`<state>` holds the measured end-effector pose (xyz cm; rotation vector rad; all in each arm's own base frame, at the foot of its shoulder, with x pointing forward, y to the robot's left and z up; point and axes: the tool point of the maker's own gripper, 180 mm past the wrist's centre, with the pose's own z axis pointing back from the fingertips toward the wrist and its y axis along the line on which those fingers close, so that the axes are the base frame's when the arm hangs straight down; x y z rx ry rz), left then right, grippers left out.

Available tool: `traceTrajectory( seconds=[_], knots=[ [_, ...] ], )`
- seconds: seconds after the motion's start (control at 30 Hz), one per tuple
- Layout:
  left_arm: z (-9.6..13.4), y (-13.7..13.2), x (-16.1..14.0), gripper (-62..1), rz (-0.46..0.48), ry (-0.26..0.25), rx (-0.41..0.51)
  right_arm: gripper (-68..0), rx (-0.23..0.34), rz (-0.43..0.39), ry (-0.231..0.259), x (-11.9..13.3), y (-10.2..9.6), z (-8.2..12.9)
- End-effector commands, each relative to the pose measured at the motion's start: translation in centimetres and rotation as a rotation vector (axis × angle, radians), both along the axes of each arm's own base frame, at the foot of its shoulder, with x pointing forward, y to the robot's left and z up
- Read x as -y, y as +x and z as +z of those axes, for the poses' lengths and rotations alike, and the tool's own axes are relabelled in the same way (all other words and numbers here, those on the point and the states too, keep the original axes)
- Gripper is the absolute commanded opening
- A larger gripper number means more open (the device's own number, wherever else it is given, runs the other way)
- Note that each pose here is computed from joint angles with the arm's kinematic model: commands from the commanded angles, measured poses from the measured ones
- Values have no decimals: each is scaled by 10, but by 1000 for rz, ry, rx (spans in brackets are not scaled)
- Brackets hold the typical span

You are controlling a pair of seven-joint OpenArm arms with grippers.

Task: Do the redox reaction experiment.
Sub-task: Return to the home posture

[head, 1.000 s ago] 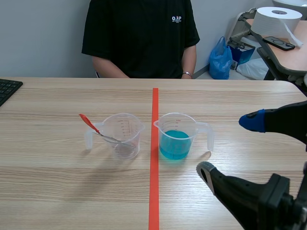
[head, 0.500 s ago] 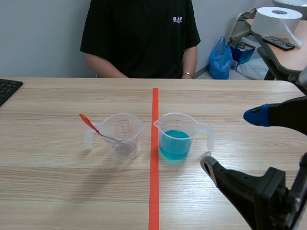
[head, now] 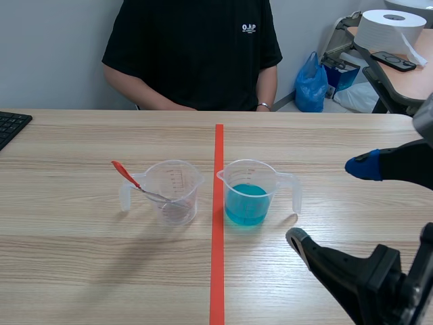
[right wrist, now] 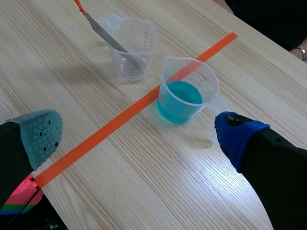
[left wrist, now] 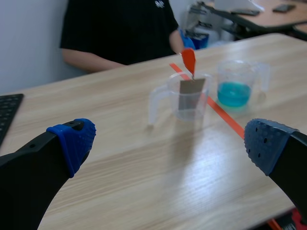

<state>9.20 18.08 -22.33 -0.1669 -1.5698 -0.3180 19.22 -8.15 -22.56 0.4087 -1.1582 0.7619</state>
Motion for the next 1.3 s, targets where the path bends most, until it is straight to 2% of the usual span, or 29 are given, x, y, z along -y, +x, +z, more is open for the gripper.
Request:
traceTrajectory(
  seconds=[0.0,0.3,0.43,0.67,0.87,1.27],
  knots=[
    [11,7,2,14,11,-24,66,4,21,-2,21,-2,3,6],
    [19,24,10,14,4,-75,146,4,16,-3,16,-1,3,5],
    [23,33,13,14,-3,-81,184,4,16,-3,16,-1,3,5],
    [17,36,13,14,-1,-72,156,4,3,-4,3,0,2,2],
    [2,49,13,14,7,-35,88,4,3,-5,4,0,2,2],
    [4,53,13,14,7,-35,105,4,3,-4,4,0,2,2]
  ],
)
